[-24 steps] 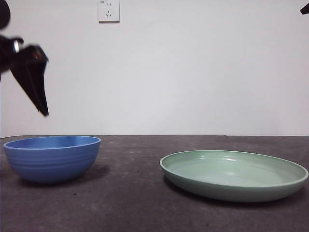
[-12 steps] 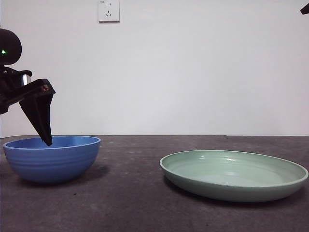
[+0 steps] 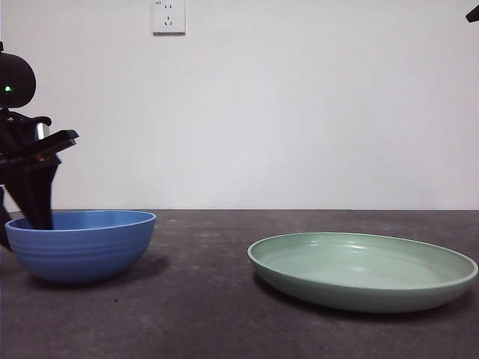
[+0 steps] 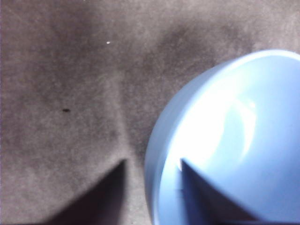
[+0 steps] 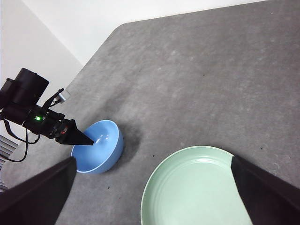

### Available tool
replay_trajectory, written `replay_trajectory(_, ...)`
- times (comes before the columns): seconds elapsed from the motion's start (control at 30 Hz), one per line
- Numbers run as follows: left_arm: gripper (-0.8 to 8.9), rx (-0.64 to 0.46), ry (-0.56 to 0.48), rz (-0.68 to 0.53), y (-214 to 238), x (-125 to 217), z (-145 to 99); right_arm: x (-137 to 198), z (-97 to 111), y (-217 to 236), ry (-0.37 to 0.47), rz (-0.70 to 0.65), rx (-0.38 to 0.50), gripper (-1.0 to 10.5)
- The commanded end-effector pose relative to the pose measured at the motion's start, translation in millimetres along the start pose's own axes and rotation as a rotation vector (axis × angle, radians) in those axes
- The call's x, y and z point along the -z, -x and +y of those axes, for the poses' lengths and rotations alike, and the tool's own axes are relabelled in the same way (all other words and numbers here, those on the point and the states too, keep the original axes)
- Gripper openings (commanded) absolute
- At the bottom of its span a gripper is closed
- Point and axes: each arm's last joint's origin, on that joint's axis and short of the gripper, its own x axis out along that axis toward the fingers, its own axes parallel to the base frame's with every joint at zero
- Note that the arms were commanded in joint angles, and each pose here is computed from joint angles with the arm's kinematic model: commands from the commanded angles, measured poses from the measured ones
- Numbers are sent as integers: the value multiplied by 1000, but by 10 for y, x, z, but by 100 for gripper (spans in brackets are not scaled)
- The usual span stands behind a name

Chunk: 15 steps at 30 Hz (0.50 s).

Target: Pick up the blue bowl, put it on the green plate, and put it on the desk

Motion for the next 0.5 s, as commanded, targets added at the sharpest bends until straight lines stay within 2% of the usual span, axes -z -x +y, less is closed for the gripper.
replay_trajectory(0.03, 15, 0, -7, -9, -19, -55, -2, -44, 23, 15, 24, -13, -4, 555)
replay_trajectory(0.27, 15, -34, -10, 3, 10, -73, -52, -44, 22, 16, 23, -13, -4, 555)
replay_trajectory(0.37, 15, -77, -43, 12, 93, -138, -208, -44, 22, 16, 23, -13, -4, 555)
replay_trajectory(0.5, 15, -54, -100, -15, 247, -271, -557, -44, 22, 16, 23, -13, -4, 555)
